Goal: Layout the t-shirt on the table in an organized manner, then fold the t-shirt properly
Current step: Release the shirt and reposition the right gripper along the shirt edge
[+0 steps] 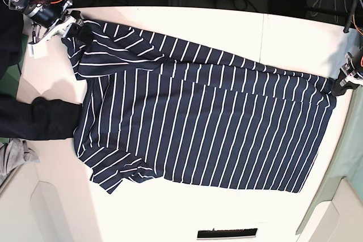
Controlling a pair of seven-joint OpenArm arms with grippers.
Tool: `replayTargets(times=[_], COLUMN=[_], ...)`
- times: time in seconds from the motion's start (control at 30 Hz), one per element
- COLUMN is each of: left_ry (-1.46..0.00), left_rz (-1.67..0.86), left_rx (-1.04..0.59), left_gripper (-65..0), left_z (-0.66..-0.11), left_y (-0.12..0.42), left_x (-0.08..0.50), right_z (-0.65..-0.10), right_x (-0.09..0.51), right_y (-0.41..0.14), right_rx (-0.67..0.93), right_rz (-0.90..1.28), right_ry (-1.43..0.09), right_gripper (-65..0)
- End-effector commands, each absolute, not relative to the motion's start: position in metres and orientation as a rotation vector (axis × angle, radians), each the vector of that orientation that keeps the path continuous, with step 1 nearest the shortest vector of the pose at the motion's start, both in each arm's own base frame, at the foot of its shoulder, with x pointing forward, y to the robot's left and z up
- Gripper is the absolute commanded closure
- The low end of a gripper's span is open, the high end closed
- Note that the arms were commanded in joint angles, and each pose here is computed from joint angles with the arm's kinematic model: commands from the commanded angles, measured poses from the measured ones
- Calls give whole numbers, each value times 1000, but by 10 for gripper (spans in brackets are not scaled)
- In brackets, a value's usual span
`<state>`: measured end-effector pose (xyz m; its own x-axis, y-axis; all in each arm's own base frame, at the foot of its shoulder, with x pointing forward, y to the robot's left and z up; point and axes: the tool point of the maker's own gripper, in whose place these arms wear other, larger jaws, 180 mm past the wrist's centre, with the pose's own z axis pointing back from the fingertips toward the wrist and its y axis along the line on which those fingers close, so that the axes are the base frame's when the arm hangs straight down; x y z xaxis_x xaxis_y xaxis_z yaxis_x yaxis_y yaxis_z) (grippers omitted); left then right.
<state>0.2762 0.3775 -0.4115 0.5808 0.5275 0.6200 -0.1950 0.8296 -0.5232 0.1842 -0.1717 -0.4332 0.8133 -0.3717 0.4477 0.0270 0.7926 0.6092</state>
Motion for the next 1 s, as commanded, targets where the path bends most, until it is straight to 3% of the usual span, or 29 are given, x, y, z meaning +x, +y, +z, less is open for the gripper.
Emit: replayTargets(times=[0.0, 0.3, 0.43, 0.53, 0.63, 0.97], left_ry=[-924, -958, -985, -991, -992, -983], left_rz=[408, 466, 419, 396, 394, 401], left_rx=[-435, -554, -551, -543, -543, -554], left_gripper=[0, 0, 0, 0, 0, 0], left_z=[-389, -363, -350, -346, -346, -352], left_y=[386, 387, 382, 380, 380, 374], left_x=[287, 289, 296, 299, 299, 298], right_z=[-421, -348, -333, -331, -341, -413], right_x=[195, 232, 260, 283, 309, 391], right_y=[-179, -237, -251, -257, -260, -237], right_rx=[618, 427, 373, 358, 352, 314], right_rz=[-217, -209, -184, -181, -188, -71], right_ry=[-645, -954, -1008, -1035, -1037, -878], right_gripper=[-233, -246, -242, -168, 0, 0])
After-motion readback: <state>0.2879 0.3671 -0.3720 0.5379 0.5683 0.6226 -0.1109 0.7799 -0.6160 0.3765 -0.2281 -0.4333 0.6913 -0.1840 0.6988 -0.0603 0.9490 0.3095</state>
